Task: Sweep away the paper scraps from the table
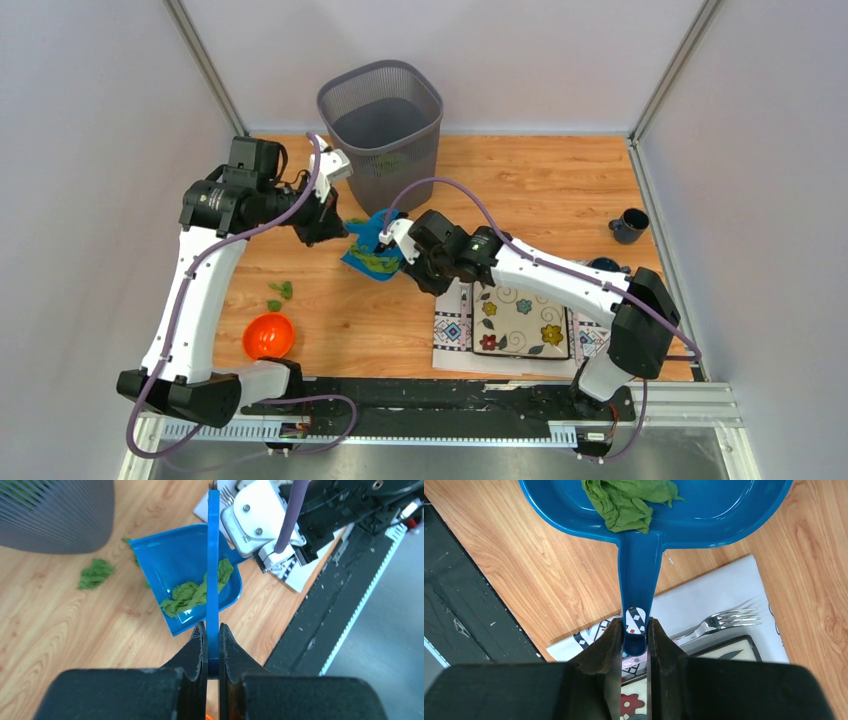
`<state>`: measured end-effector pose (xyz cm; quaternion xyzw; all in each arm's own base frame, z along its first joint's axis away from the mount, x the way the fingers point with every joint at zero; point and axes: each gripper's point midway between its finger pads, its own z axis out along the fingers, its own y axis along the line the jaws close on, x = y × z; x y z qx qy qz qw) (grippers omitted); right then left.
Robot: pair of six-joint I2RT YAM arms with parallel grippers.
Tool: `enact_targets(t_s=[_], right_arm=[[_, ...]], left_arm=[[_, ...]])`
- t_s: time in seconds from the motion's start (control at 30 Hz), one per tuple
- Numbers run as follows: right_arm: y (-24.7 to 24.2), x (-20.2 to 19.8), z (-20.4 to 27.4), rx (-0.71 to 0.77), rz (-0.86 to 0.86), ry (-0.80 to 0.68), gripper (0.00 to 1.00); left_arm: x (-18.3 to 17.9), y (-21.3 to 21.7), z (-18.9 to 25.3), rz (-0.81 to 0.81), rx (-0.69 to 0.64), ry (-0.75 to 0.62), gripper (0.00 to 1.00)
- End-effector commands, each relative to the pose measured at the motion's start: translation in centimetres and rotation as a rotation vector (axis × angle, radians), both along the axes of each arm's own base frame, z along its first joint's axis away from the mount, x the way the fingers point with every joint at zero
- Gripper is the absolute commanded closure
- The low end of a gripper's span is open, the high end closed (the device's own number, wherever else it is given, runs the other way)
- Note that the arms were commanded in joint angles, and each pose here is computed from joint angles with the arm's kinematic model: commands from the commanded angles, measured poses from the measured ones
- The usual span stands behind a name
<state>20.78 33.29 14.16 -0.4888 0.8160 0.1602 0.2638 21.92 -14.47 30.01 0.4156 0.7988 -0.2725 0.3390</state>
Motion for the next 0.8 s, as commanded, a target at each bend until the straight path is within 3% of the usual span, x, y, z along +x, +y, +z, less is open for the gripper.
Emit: enact_targets(t_s=[0.0, 0.2, 0.4, 0.57, 0.77], right_arm=[[0.5, 1.1, 0.7, 0.063, -0.037, -0.006, 1.00], [-0.2, 1.3, 1.5, 0.056, -0.064, -0.002, 1.00], [-1.7, 1.5, 3.9, -0.007, -0.114, 0.014, 1.00], [-2.4, 2.5, 8.0, -0.003, -0.154, -0.040, 1.00], [-2.5, 4.8, 11.1, -0.061, -0.166, -0.061, 1.00]], left_arm=[[1.7, -0.5, 4.9, 0.069, -0.072, -0.151, 1.00], [5.1, 1.2, 6.5, 0.253, -0.041, -0.239, 1.00], [10.1, 8.2, 8.6, 0.592, 0.101, -0.439, 1.00], [10.1, 12.4, 7.8, 0.712, 0.137, -0.421, 1.00], [9.2, 14.5, 0.4, 0.752, 0.213, -0.283, 1.00]])
